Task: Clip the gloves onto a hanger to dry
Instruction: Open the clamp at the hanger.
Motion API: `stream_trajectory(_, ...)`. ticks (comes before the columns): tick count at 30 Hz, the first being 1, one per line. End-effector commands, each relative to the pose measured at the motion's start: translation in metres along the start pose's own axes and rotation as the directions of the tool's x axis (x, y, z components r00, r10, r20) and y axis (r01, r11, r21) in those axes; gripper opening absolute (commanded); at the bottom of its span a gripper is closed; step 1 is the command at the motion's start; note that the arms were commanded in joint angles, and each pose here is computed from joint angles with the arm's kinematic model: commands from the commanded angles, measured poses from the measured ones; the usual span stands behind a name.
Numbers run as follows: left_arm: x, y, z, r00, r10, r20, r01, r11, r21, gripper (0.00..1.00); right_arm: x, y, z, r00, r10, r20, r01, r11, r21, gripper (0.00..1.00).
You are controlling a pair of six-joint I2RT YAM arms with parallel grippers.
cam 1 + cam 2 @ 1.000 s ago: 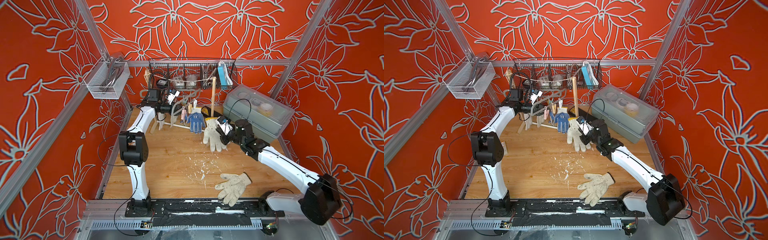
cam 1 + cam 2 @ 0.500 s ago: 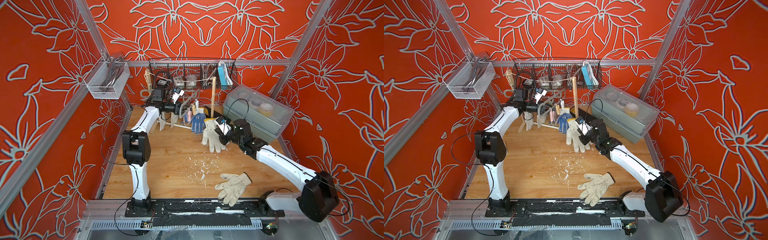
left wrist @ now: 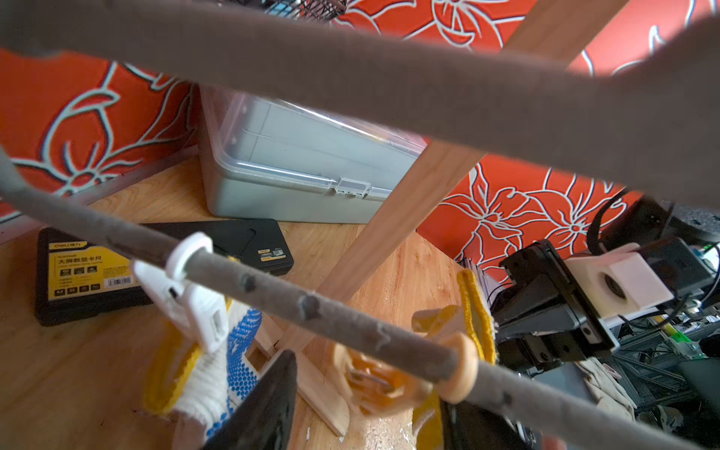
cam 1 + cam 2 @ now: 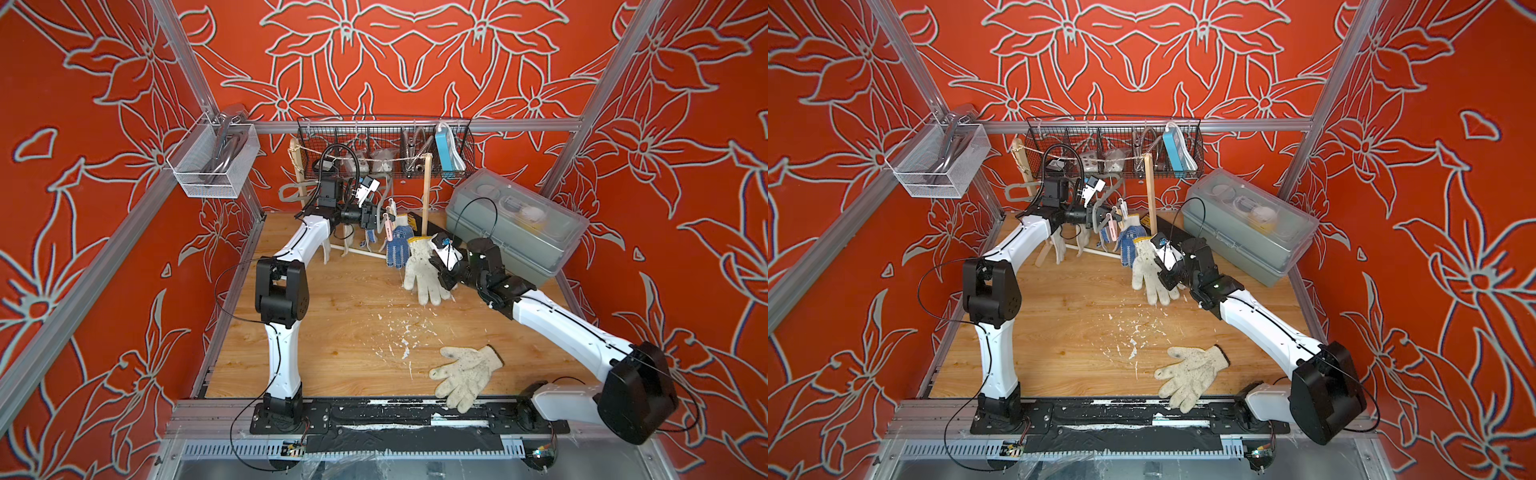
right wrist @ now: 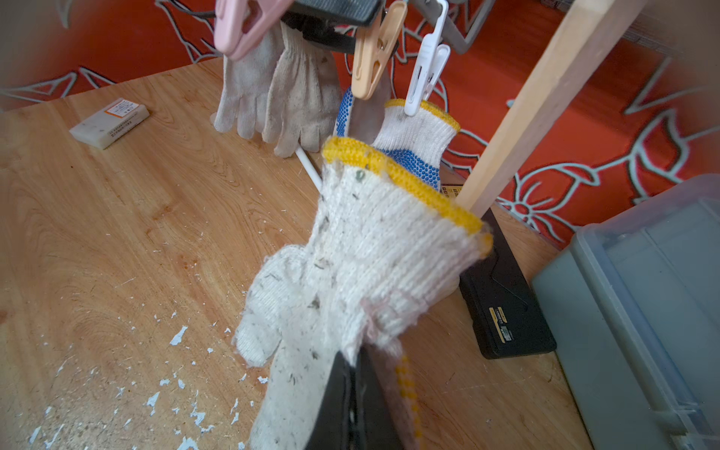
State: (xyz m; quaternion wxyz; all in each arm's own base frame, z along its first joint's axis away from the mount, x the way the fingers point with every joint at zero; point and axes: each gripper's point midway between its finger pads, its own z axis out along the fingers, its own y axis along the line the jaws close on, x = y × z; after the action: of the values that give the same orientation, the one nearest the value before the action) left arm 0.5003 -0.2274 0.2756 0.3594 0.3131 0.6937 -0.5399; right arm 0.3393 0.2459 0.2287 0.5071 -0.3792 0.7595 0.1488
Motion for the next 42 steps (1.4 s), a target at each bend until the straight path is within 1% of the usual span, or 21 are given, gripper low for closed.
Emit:
stream_trajectory(1,-0.005,0.002,0.005,1.000,0.000,0.028,-0.001,0.999,0.036,0.56,-0.026,-0.001,-0.008,0.998,-0.004,0.065,0.005,1.000,-0.006,0.00)
stream_trajectory(6,-0.005,0.005,0.008,0.999,0.002,0.040,-0.003,0.999,0.037,0.53,-0.025,-0.001,-0.009,0.998,0.000,0.062,0.001,1.000,-0.011,0.00)
stream_trajectory(10,-0.011,0.007,0.010,0.998,0.009,0.070,-0.012,0.999,0.039,0.51,-0.026,0.000,-0.009,0.998,0.012,0.066,-0.011,1.000,-0.016,0.00)
stream_trajectory(16,-0.017,0.009,0.012,0.996,0.008,0.094,-0.013,0.999,0.048,0.44,-0.025,0.000,-0.008,0.998,0.021,0.065,-0.020,1.000,-0.021,0.00)
stream_trajectory(23,-0.026,0.010,0.012,0.992,0.018,0.127,-0.025,0.999,0.047,0.28,-0.023,0.002,-0.008,0.998,0.036,0.059,-0.035,0.999,-0.030,0.00)
stream_trajectory(29,-0.024,0.012,0.011,0.990,0.025,0.136,-0.029,0.999,0.034,0.18,-0.020,0.003,-0.008,0.998,0.042,0.052,-0.040,0.999,-0.035,0.00)
stream_trajectory(33,-0.025,0.012,0.007,0.989,0.035,0.143,-0.039,0.999,0.024,0.15,-0.020,0.003,-0.008,0.998,0.041,0.051,-0.039,0.999,-0.037,0.00)
stream_trajectory(38,-0.023,0.007,0.001,0.990,0.057,0.127,-0.059,0.998,0.010,0.15,-0.020,0.004,-0.004,0.999,0.016,0.038,-0.015,0.999,-0.044,0.00)
stream_trajectory(42,-0.014,-0.001,-0.002,0.994,0.070,0.085,-0.071,0.997,0.011,0.14,-0.014,0.002,0.004,0.998,-0.057,-0.014,0.056,0.997,-0.048,0.00)
